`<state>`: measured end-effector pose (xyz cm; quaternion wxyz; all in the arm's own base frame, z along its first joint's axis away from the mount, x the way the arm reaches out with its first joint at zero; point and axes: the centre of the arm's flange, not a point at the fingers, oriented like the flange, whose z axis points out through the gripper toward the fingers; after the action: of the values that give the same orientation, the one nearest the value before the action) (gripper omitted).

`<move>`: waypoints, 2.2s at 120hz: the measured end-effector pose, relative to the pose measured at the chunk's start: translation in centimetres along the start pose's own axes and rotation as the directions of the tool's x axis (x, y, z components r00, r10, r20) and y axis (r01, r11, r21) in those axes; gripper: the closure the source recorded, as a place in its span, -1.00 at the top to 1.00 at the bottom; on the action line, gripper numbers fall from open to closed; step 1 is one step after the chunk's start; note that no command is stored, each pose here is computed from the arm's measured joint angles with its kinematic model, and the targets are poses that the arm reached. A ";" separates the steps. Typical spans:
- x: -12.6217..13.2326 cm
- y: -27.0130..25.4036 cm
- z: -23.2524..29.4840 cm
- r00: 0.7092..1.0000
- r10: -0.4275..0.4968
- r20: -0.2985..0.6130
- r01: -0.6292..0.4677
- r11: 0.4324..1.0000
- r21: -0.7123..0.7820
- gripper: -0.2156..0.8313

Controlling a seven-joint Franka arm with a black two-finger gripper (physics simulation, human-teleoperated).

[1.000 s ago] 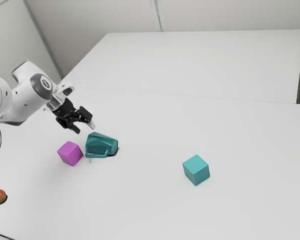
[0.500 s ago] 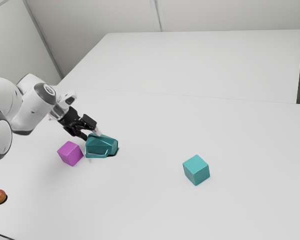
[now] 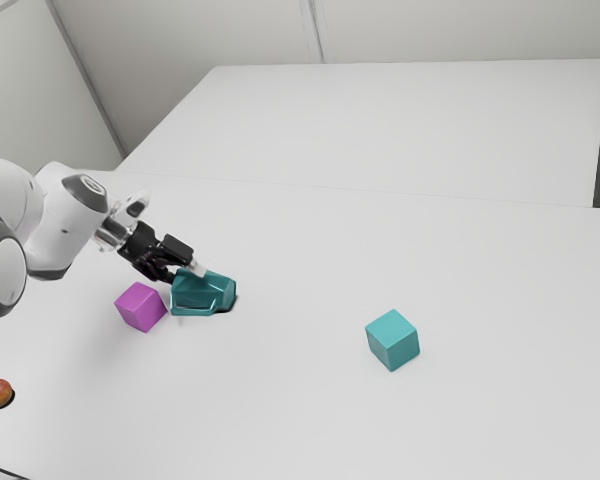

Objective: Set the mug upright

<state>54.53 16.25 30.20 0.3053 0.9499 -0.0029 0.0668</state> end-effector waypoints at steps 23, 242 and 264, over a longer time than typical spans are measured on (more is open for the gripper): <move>-0.6 -0.4 0.6 1.000 -0.013 -0.003 0.013 0.999 -0.046 0.59; 3.9 15.8 1.4 0.858 0.481 0.181 -0.506 0.851 0.138 -0.90; 5.2 19.2 2.7 0.732 0.575 0.366 -0.677 0.672 0.300 -0.90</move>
<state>59.10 -0.74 39.84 0.0520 0.9325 -0.3536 0.0515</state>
